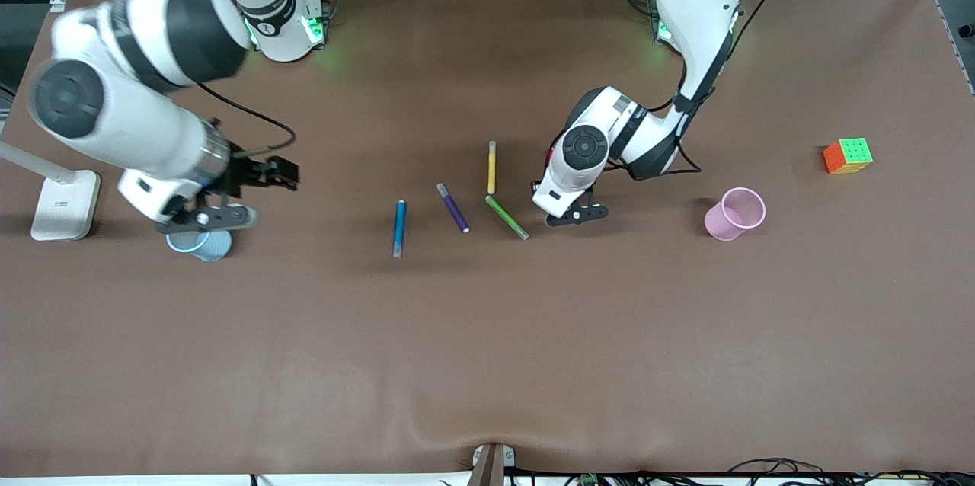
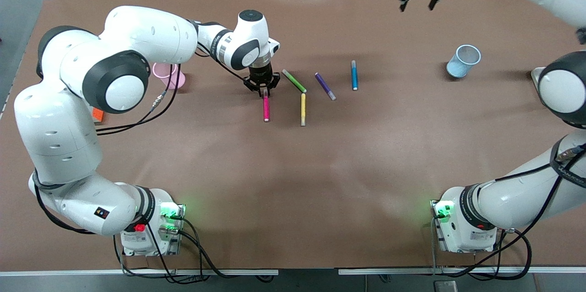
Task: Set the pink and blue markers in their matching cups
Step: 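Grasp the pink marker with the left gripper while the right grasps the blue marker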
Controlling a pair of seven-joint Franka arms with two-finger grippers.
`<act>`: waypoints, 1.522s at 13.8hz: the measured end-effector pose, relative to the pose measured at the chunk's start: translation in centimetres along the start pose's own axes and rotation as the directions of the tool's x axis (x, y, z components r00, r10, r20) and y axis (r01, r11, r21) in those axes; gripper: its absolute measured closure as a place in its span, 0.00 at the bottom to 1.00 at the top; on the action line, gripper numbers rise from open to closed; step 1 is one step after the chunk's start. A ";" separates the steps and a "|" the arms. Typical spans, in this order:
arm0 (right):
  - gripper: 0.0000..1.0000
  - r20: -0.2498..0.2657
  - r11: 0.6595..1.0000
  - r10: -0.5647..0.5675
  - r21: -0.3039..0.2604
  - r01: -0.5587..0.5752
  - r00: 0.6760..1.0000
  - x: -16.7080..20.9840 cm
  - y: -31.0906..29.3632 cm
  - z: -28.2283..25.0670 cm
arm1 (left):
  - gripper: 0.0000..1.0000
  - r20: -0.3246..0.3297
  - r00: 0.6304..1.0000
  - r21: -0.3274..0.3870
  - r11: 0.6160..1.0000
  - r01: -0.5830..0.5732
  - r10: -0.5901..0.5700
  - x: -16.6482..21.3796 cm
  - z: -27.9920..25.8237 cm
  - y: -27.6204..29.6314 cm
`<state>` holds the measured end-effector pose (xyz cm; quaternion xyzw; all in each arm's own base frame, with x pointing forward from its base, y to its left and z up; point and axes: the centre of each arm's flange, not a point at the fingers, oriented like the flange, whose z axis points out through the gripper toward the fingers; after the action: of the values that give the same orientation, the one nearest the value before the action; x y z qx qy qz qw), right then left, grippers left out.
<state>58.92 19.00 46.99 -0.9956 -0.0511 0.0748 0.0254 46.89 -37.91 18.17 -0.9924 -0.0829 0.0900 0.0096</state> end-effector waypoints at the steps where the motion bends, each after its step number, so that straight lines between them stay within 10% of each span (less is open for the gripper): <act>1: 0.00 0.003 1.000 0.008 -0.007 -0.008 1.000 0.5 -1.8 1.9 | 0.73 0.000 1.000 0.000 1.000 0.000 0.000 0.0 0.0 0.0; 21: 0.00 -0.128 0.998 0.041 -0.031 -0.045 0.991 3.3 -11.2 28.7 | 0.85 -0.054 0.998 0.003 0.999 -0.044 0.044 3.5 -6.9 -3.6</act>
<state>56.76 31.68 18.79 -0.9995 -0.0293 0.0107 0.0099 50.89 -33.82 24.45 -0.9961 -0.0608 0.0634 0.0107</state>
